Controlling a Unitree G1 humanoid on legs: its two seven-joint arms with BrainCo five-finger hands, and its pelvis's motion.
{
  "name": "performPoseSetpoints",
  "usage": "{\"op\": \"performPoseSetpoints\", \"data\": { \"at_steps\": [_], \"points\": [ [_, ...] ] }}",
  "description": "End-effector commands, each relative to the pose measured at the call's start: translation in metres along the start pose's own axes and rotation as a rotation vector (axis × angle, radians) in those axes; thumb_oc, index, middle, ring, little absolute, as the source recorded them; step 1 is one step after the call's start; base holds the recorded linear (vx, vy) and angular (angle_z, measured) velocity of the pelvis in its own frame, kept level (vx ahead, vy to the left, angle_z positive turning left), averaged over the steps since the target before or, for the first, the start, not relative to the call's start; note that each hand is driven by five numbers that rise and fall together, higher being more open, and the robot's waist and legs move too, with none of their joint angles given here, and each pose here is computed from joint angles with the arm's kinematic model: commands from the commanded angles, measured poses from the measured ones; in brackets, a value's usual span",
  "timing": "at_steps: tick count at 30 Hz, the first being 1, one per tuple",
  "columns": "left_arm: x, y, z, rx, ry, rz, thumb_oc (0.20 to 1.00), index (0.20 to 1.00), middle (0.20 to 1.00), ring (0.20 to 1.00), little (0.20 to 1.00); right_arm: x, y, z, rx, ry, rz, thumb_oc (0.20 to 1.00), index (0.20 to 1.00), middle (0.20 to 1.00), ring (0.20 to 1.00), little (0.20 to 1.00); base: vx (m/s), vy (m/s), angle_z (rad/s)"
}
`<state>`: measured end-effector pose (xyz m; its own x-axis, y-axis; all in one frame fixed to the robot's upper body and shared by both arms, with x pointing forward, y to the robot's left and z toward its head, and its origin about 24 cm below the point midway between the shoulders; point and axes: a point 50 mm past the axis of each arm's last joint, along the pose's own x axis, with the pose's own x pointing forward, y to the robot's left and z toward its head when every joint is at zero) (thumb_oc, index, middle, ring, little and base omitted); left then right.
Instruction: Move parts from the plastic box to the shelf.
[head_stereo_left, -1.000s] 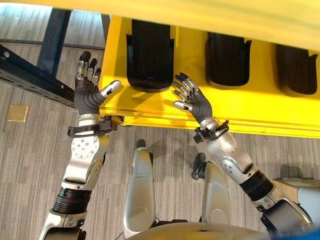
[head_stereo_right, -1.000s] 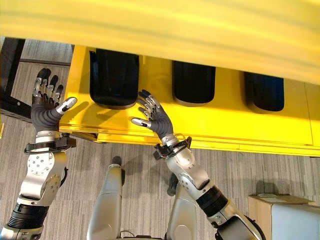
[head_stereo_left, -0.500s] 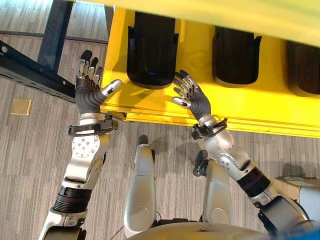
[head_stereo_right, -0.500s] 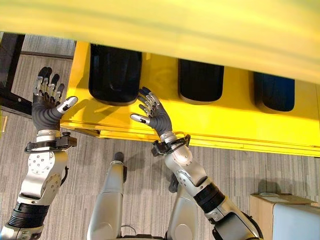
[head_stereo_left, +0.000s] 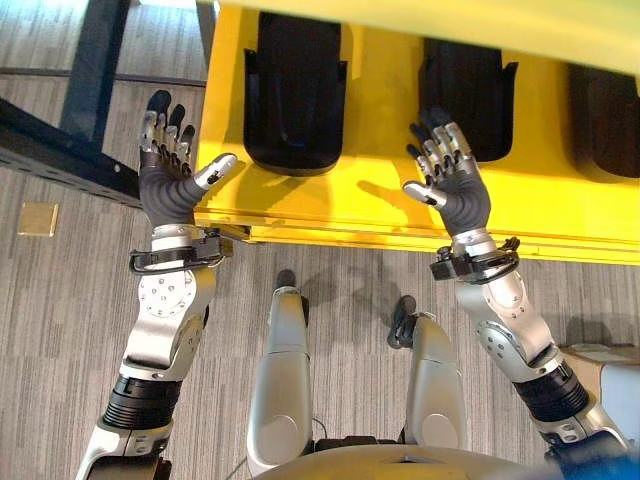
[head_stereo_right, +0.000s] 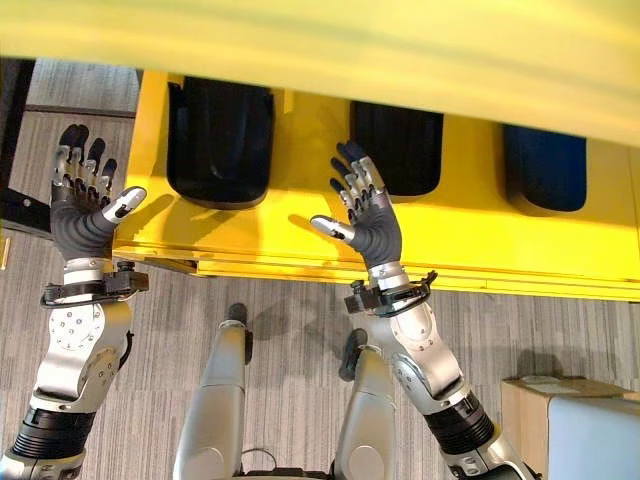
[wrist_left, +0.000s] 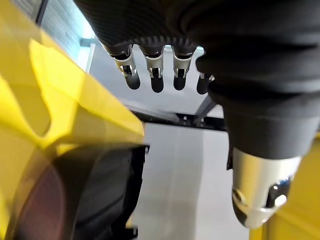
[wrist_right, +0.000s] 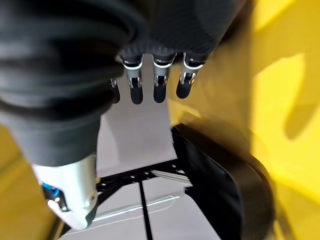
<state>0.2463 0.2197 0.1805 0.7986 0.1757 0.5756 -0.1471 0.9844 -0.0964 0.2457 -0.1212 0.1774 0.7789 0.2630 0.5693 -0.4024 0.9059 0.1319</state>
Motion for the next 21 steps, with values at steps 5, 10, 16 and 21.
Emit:
{"op": "performPoseSetpoints", "data": {
  "at_steps": [5, 10, 16, 21],
  "points": [
    [-0.012, 0.003, 0.026, 0.163, -0.136, -0.127, 1.0, 1.0, 1.0, 1.0, 1.0, -0.011, -0.006, 0.033, 0.013, -0.143, 0.059, 1.0, 1.0, 1.0, 1.0, 1.0, 0.0, -0.024, -0.06],
    [-0.015, 0.009, 0.023, 0.301, -0.128, -0.158, 1.0, 1.0, 1.0, 1.0, 1.0, -0.017, -0.011, 0.034, 0.011, -0.119, 0.066, 1.0, 1.0, 1.0, 1.0, 1.0, 0.0, -0.012, -0.02],
    [-0.028, 0.023, 0.002, 0.892, -0.11, -0.376, 1.0, 1.0, 1.0, 1.0, 1.0, -0.035, -0.029, 0.033, -0.057, -0.04, 0.054, 1.0, 1.0, 1.0, 1.0, 1.0, -0.02, -0.037, -0.02],
    [-0.041, 0.031, -0.016, 1.031, -0.042, -0.485, 1.0, 1.0, 1.0, 1.0, 1.0, -0.041, -0.036, 0.036, -0.092, -0.021, 0.044, 1.0, 1.0, 1.0, 1.0, 1.0, -0.02, -0.016, -0.06]
  ]
}}
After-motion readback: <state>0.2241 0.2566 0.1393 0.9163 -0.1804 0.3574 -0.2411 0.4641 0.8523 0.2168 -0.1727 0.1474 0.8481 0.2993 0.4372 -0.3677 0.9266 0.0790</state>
